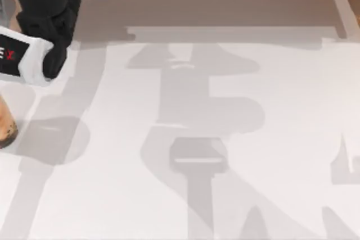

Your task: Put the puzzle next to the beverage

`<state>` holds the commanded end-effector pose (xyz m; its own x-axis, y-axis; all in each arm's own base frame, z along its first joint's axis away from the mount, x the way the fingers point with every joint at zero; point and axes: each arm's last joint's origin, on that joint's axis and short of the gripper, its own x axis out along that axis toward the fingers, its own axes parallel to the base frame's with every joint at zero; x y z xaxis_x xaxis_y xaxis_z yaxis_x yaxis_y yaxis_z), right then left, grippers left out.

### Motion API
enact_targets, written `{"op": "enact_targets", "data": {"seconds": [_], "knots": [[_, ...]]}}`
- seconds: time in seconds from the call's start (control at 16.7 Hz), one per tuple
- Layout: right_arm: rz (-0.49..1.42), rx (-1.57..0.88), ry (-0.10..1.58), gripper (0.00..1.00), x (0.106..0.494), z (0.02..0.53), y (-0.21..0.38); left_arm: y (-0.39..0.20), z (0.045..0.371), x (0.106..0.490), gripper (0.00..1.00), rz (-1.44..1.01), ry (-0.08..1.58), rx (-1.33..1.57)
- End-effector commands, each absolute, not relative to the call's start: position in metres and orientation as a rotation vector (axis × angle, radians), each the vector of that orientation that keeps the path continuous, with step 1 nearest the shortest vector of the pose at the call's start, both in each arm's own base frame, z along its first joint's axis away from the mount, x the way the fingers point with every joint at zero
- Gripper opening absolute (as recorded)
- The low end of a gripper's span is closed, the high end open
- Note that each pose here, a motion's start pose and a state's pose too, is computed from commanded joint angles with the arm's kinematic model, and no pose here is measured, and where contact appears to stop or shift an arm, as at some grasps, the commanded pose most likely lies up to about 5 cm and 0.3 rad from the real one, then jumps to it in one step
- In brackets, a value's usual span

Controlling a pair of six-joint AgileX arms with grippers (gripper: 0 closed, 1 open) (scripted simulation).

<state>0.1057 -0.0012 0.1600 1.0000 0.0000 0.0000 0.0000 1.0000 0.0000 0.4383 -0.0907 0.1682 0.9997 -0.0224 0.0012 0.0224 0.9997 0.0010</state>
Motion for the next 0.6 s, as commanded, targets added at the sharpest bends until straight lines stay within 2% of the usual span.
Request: {"op": "enact_targets", "data": {"seconds": [0.18, 0.36, 0.6], "knots": [[0.0, 0.0, 0.0, 1.0, 0.106, 0.16, -0.001, -0.091, 0.169, 0.439, 0.0, -0.029, -0.002, 0.004], [0.0, 0.0, 0.0, 1.0, 0.106, 0.16, -0.001, -0.102, 0.193, 0.442, 0.0, -0.12, -0.022, 0.014], [0.0, 0.0, 0.0, 1.0, 0.106, 0.16, -0.001, -0.139, 0.232, 0.44, 0.0, -0.369, 0.009, 0.055]]}}
